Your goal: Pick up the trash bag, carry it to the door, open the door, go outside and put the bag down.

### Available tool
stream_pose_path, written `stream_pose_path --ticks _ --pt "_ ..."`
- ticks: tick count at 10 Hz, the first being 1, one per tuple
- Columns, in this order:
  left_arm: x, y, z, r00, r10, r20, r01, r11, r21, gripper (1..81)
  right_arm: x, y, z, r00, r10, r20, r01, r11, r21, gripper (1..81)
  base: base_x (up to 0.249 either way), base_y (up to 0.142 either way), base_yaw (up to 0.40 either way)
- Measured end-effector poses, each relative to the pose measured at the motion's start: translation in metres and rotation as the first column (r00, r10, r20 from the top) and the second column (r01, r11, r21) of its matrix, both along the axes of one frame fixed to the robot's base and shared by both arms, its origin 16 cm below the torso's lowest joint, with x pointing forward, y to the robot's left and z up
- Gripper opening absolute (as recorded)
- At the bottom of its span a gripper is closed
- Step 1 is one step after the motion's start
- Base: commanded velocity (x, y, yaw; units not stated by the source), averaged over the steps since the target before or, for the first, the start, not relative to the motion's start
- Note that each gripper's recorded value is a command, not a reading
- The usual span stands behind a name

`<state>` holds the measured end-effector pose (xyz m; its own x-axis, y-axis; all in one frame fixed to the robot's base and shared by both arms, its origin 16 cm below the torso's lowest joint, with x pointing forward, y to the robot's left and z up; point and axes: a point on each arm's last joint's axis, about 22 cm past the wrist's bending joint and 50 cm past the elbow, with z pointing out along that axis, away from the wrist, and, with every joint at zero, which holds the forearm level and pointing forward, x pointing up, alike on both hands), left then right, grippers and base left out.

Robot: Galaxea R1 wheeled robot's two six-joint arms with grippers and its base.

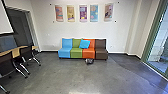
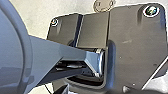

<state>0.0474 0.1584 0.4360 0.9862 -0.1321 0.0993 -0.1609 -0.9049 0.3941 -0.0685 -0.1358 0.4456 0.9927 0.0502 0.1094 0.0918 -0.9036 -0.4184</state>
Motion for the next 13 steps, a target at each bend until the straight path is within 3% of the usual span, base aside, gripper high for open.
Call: stream_pose_path --ticks 4,13 --pt "0.0 0.0 0.0 1.0 0.0 0.0 0.0 1.0 0.0 81.1 0.0003 -0.0003 -0.0004 1.0 0.0 0.0 0.0 1.0 -0.002 81.1 0.152 0.0 0.0" --pt "-0.0005 -0.0043 0.0004 1.0 0.0 -0.001 0.0 1.0 -0.005 81.1 0.0045 -0.0006 -0.0012 1.0 0.0 0.006 0.0 1.0 -0.005 81.1 0.152 -0.066 0.0"
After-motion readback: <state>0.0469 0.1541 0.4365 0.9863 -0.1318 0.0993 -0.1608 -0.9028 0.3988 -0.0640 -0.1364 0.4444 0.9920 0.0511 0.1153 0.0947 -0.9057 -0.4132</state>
